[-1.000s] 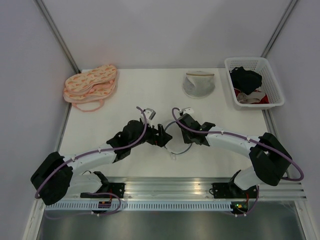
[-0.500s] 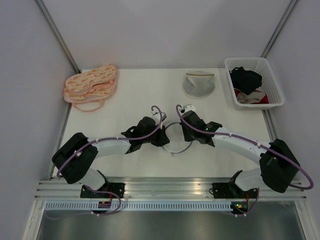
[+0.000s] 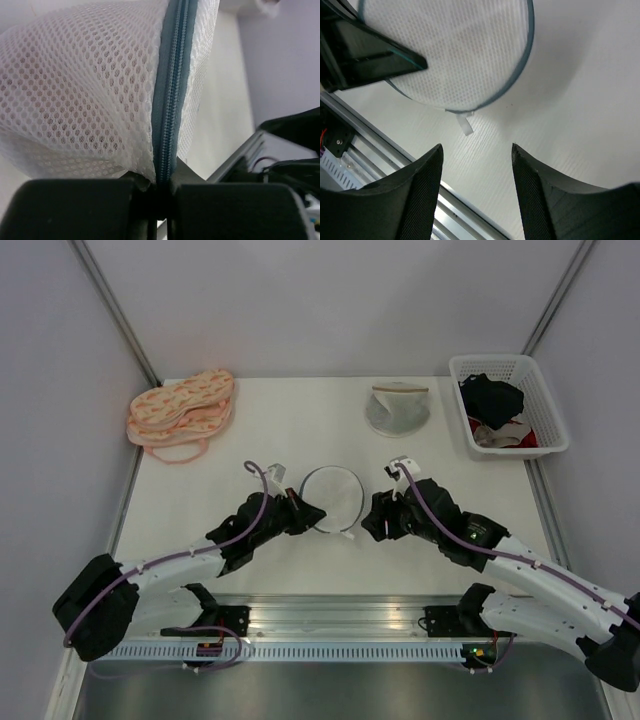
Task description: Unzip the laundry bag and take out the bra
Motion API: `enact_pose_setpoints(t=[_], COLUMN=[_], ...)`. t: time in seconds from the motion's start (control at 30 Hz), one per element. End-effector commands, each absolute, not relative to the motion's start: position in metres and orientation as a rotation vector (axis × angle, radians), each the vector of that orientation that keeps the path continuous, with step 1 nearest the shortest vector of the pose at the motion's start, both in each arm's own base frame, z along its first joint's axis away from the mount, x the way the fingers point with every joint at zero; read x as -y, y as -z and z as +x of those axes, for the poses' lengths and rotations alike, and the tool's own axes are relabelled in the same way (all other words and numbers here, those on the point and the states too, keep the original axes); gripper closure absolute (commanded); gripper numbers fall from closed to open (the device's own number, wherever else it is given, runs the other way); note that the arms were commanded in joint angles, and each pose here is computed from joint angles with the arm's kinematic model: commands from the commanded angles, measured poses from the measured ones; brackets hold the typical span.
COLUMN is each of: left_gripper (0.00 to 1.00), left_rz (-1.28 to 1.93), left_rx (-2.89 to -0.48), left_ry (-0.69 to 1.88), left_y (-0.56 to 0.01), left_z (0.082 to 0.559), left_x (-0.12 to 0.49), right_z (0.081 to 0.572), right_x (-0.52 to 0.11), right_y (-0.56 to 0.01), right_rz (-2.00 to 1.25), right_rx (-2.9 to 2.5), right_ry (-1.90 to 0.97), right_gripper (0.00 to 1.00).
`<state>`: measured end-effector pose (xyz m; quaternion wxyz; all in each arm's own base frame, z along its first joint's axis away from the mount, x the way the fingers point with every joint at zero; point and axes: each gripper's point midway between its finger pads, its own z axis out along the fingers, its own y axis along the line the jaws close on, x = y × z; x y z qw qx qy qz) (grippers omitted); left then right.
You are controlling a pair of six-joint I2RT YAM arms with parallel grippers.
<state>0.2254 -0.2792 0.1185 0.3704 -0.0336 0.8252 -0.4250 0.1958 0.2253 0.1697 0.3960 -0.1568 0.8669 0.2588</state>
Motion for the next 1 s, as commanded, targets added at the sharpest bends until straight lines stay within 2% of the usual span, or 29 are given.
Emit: enact_pose_setpoints(t=[0.0, 0.13, 0.37, 0.77, 0.87, 0.9, 0.97], left_gripper=[0.98, 0.98, 0.98, 0.98, 0.98, 0.98, 0.98], left_rz=[-0.414, -0.525, -0.540, -0.546, -0.543, -0.534, -0.531], left_rx=[-1.885, -1.852, -1.974, -1.989, -2.005, -2.005, -2.014], left_ry=[1.325, 1.464, 1.779, 2.002, 2.014, 2.020, 2.028], left_y=[-0.178, -0.191, -0.186, -0.187, -0.183, -0.182, -0.181], left_z=[0.236, 0.230, 0.206, 0.193, 0.193, 0.193, 0.192], left_x=[0.272, 0.269, 0.291, 0.304, 0.306, 0.307, 0.308], right_z=[0.179, 0.176, 0.172, 0.177, 0.177, 0.178, 0.178], right_x=[-0.223, -0.225, -0.244, -0.254, -0.254, -0.254, -0.254], right_y=[-0.165, -0.166, -0.171, -0.149, -0.151, -0.152, -0.154], right_rz=[-0.387, -0.404, -0.508, -0.561, -0.565, -0.559, -0.559], right_rx=[-2.197, -2.156, -2.087, -2.118, -2.108, -2.106, -2.097], right_ry=[-0.731, -0.772, -0.865, -0.852, -0.853, -0.846, -0.852], right_gripper=[0.38, 0.39, 0.40, 0.42, 0.47, 0.53, 0.58])
